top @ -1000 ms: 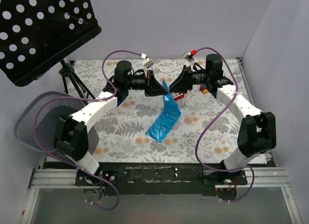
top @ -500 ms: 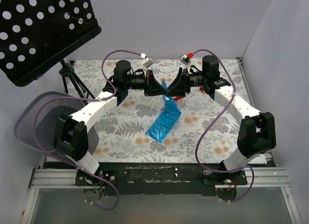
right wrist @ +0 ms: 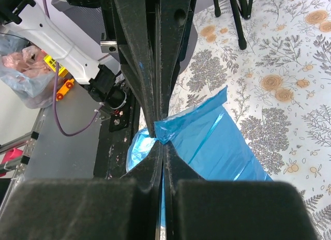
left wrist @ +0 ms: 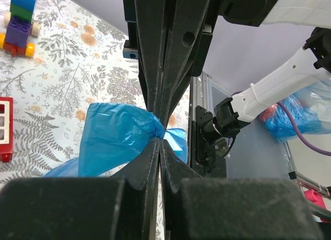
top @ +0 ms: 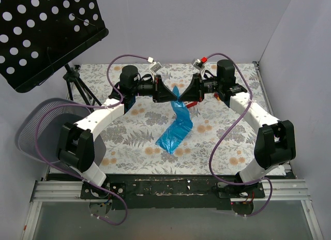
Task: Put the trash bags into the trash bin
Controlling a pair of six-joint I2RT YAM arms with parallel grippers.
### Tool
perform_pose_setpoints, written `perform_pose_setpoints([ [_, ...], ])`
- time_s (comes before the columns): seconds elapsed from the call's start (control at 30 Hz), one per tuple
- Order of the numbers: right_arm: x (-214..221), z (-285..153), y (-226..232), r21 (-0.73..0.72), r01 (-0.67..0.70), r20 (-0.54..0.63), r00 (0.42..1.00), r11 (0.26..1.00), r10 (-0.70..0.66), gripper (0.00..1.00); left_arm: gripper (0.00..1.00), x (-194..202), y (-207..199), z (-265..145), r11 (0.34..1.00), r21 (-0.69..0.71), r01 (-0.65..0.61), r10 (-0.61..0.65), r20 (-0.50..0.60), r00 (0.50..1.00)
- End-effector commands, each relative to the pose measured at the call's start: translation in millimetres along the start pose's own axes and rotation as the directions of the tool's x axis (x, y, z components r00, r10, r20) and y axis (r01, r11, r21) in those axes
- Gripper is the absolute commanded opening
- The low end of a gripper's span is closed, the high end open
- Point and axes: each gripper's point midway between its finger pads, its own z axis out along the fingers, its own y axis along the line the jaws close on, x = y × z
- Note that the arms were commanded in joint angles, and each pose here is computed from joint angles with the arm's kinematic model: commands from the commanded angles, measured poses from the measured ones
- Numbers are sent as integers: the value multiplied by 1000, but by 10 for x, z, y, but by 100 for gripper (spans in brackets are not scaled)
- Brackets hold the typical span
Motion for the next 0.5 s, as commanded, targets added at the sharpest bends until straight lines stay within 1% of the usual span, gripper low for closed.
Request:
perform_pose_setpoints([
  [0.0,-96,-50,132,-2,60,14,998,998,-60,1,0,-89,-159,-93,999,25,-29,28,19,999],
  [0.27,-117,-128,53,39,37,25,999,999,-38,1,0,-87,-131,-137,1000,5,-20,20,27,999],
  [0.47,-131,-137,60,24,25,28,999,999,-26,1,0,-84,-97,-131,1000,-7,-14,14,23,1000],
])
